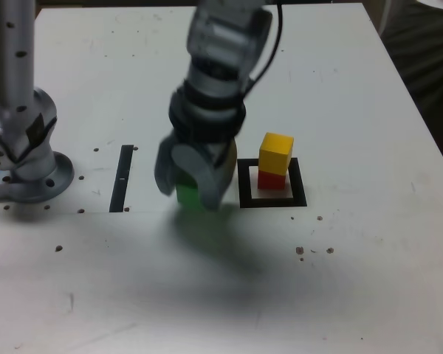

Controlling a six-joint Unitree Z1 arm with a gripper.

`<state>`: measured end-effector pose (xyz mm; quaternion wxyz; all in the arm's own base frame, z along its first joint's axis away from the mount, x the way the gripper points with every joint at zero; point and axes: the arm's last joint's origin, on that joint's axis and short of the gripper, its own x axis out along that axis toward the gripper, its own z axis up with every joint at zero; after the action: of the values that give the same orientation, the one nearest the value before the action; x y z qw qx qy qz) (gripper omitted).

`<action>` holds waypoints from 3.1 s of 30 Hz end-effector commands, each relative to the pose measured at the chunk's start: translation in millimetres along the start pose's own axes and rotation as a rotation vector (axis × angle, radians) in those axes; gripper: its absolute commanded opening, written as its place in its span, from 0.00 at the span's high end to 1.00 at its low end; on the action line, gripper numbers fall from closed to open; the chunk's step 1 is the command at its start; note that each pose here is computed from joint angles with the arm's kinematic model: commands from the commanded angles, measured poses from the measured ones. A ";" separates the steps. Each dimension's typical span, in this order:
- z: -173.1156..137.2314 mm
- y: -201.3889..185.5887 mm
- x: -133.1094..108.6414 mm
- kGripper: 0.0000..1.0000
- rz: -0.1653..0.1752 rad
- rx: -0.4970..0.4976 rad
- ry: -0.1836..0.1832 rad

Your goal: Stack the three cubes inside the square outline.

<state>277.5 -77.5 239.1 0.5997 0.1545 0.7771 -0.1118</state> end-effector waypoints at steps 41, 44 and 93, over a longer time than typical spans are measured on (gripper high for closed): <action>38.6 60.3 -93.9 0.77 0.101 0.076 -0.067; 43.6 61.2 -92.2 0.77 0.098 0.079 -0.067; -65.0 45.3 -76.5 0.00 0.116 -0.041 -0.132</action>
<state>258.8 -21.2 328.5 0.6539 0.1814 0.7307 -0.0750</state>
